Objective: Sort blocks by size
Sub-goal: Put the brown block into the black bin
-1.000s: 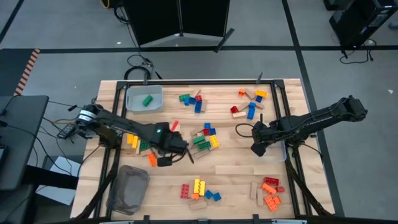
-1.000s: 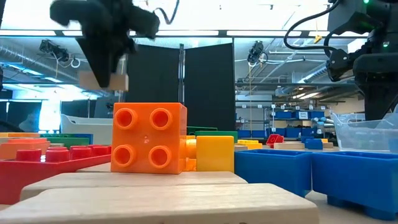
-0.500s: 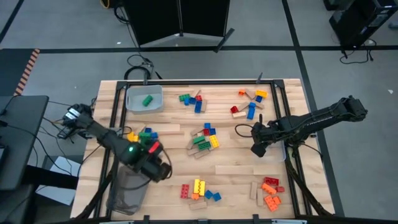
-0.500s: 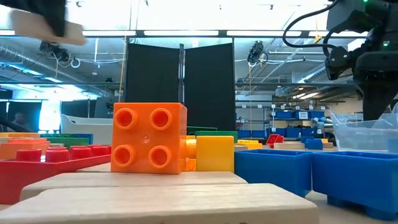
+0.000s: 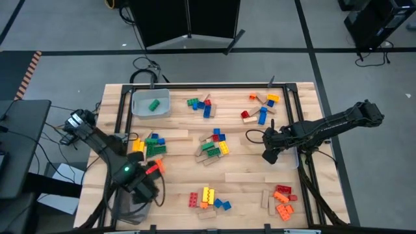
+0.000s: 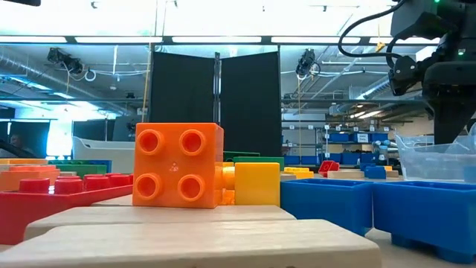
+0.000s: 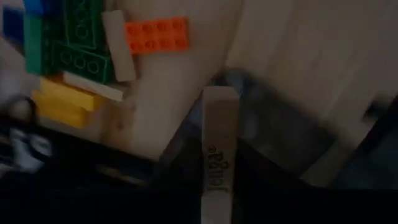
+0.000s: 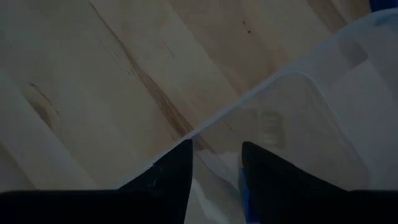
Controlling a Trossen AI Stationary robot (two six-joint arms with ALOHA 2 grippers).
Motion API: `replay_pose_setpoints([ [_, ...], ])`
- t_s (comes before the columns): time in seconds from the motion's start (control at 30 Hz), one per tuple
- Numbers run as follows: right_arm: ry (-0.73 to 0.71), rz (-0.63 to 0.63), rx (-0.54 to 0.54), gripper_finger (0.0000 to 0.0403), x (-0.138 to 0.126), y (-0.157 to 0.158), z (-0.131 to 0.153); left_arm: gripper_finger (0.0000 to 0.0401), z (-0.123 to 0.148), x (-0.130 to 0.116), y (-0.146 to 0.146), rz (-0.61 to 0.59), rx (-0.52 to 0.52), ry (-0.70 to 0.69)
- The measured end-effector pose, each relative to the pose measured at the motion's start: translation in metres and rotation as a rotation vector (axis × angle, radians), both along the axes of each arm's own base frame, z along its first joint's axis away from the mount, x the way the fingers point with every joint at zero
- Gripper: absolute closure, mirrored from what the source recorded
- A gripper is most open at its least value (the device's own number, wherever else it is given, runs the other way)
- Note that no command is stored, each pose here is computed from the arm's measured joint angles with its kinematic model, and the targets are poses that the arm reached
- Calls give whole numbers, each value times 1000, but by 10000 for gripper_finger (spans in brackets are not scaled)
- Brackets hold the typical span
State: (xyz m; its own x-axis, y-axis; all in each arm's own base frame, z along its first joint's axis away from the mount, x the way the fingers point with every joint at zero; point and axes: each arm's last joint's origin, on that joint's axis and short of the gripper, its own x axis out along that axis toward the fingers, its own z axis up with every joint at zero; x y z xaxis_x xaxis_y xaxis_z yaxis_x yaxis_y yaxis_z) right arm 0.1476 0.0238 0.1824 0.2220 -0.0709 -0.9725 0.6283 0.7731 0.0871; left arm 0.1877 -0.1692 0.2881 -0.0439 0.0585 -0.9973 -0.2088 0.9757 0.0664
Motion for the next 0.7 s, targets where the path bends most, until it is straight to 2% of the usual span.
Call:
replay_pose_setpoints([
  [0.07,-2,-16,4,249,0,0,0,336,0,-6,-2,-120,20,25],
  [0.17,-3,-34,8,249,0,0,0,328,-6,-11,-5,-204,40,31],
  [0.47,-12,-86,21,249,1,0,0,338,-53,-19,-16,-264,21,-9],
  [0.7,-17,-87,22,249,1,0,0,338,-86,-27,-11,-317,-6,51],
])
